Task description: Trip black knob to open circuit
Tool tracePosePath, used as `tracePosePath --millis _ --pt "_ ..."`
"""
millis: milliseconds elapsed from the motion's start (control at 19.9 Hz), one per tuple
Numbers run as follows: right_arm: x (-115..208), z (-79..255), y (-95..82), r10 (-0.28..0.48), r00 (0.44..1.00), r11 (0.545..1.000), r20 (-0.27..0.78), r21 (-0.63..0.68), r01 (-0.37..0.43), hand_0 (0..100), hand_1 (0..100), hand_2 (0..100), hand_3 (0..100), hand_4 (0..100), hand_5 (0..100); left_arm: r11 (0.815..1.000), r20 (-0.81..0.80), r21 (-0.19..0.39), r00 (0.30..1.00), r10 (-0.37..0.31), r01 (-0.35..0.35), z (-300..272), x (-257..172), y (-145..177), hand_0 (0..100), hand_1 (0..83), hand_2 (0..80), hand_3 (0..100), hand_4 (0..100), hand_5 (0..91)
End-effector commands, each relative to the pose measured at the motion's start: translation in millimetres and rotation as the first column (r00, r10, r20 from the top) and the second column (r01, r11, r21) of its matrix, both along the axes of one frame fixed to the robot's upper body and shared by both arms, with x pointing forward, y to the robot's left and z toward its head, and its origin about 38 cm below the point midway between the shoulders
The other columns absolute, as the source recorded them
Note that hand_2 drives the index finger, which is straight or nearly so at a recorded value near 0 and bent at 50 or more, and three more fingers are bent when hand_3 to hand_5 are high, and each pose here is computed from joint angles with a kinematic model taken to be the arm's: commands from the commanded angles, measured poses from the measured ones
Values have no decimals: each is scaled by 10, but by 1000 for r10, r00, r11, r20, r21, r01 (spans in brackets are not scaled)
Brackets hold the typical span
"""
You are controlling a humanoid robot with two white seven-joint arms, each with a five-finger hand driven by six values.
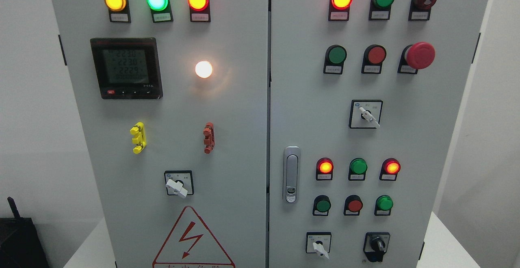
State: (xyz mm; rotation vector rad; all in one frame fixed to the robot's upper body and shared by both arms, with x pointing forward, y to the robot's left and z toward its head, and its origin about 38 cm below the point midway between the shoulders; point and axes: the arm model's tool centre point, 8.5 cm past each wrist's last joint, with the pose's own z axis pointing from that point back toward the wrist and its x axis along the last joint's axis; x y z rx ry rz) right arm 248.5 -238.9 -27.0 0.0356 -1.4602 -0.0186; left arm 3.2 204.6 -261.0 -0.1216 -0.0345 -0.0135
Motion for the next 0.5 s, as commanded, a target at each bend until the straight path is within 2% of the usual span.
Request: tracePosePath --millis 0,301,451 --pt "229 908 -25 -25 966 1000 259 14 23 0 25 0 860 781 665 1000 26 2 1000 0 0 -7 88 6 120 389 0 0 0 0" --pt "343 1143 -50 -38 958 999 286 13 36 0 24 0 998 910 884 1000 26 2 1000 0 0 -7 88 6 120 389 0 0 0 0" --pt "470 1198 -111 -52 958 999 282 10 52 0 22 0 1000 952 944 1000 26 2 1000 0 0 -7 88 6 120 389 0 0 0 0"
